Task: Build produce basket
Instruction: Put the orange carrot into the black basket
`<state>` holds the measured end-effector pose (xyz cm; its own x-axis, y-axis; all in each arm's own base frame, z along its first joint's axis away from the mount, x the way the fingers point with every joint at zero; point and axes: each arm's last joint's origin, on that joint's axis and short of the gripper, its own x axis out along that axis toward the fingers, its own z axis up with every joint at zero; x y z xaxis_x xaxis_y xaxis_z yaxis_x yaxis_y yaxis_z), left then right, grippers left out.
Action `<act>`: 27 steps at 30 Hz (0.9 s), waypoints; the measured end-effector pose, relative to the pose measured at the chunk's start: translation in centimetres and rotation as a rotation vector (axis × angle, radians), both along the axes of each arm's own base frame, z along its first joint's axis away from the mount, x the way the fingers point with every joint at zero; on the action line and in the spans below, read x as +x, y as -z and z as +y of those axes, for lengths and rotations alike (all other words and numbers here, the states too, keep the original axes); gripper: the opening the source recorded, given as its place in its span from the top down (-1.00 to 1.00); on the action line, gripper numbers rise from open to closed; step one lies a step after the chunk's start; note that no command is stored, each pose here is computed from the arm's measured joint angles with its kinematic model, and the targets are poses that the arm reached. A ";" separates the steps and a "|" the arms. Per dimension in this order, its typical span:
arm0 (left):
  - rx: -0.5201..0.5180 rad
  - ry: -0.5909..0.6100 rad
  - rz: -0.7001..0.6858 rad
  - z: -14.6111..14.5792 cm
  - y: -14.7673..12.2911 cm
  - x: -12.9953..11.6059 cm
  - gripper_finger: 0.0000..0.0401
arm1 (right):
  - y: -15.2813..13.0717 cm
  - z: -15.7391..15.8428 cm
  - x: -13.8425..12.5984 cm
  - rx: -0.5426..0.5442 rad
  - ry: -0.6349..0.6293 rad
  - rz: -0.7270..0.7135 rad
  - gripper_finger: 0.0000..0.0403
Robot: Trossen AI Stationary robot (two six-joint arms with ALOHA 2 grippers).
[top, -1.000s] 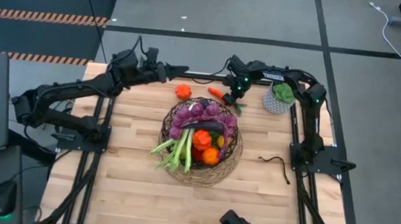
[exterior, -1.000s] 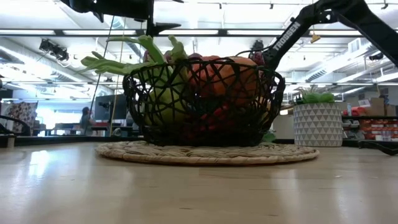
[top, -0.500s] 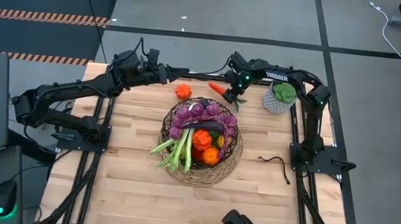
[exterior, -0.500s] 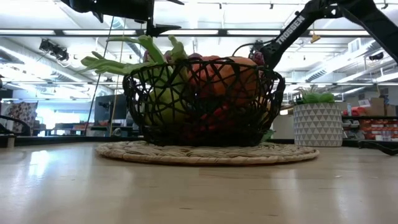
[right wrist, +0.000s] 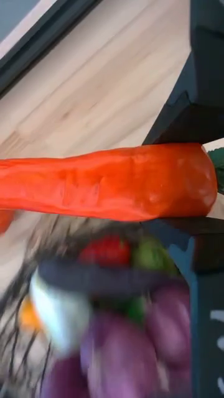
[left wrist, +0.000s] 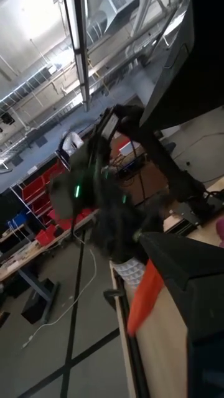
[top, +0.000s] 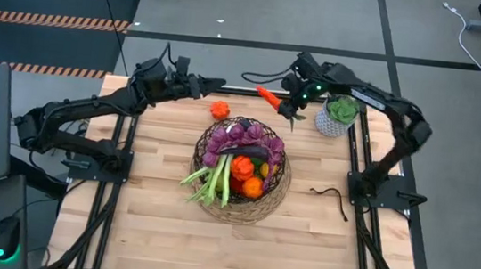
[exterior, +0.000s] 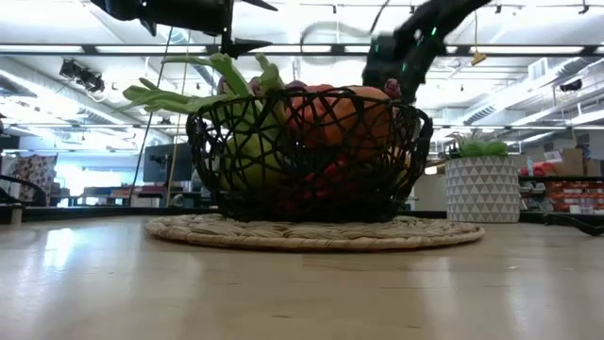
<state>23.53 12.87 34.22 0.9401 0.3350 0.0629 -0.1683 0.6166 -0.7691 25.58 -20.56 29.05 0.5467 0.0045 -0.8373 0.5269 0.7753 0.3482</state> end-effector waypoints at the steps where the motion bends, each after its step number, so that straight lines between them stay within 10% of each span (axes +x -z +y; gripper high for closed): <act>1: 0.005 -0.003 0.001 0.1 0.0 0.0 -0.43 | -0.8 0.8 -0.1 -0.006 0.000 -0.019 0.23; 15: -0.038 -0.072 -0.020 1.9 0.0 -1.1 -0.43 | -7.7 10.8 1.3 -0.008 0.051 -0.293 0.22; 27: 0.026 0.015 -0.077 3.0 -1.3 -2.1 -0.43 | -5.2 16.6 6.8 0.117 0.022 -0.297 0.22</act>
<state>21.38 15.87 35.52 0.9372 0.3178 0.1439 -0.0995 0.6388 -0.7629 32.39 -4.00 34.26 0.7684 0.0768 -0.6353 0.4046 0.7109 0.5753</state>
